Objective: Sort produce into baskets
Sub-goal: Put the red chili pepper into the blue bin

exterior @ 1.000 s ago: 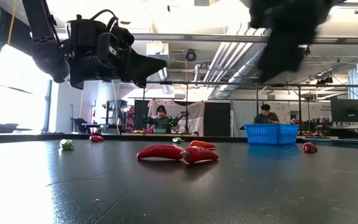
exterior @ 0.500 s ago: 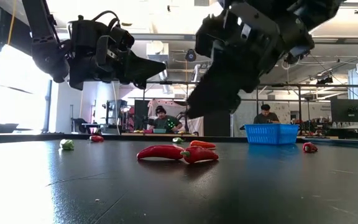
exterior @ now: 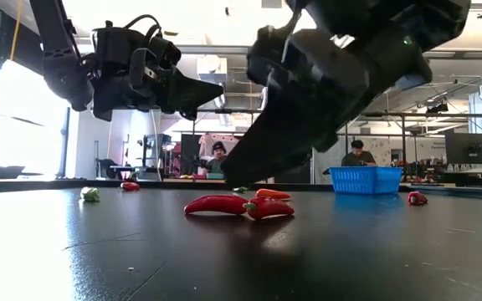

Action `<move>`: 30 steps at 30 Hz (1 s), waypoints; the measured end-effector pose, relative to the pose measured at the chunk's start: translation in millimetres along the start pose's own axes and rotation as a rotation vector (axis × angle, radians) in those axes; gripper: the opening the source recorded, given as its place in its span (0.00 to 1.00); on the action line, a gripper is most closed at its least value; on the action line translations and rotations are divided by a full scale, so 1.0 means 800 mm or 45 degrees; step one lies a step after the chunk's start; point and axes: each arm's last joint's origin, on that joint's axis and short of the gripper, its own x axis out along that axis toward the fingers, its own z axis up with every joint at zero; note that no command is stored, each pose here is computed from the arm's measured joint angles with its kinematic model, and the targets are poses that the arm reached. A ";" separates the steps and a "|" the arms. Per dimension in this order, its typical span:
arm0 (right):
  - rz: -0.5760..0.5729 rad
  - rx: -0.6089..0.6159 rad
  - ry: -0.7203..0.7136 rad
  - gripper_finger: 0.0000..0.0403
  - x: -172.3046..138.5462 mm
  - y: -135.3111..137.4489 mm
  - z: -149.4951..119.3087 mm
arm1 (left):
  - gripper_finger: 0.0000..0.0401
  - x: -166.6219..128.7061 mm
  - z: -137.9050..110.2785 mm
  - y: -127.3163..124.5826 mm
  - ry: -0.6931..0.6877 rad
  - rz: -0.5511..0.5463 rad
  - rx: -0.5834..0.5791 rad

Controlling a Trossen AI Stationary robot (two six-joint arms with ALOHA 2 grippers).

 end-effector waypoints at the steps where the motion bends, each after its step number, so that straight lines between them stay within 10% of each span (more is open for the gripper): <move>1: -0.018 -0.020 0.012 0.61 0.005 0.002 -0.002 | 0.00 0.000 0.000 0.000 0.000 0.000 0.000; 9: -0.154 -0.153 0.070 0.47 0.029 0.015 -0.005 | 0.00 0.000 0.000 0.000 0.002 0.003 0.000; 18: -0.187 -0.133 0.082 0.05 0.030 0.012 0.004 | 0.00 0.000 -0.002 0.000 0.015 0.003 0.013; 24: -0.209 -0.125 0.046 0.06 0.008 0.009 0.026 | 0.00 0.000 -0.002 0.000 0.017 0.003 0.012; 30: -0.543 -0.119 0.221 0.01 -0.052 -0.027 0.047 | 0.00 0.000 -0.002 0.000 0.017 0.003 0.012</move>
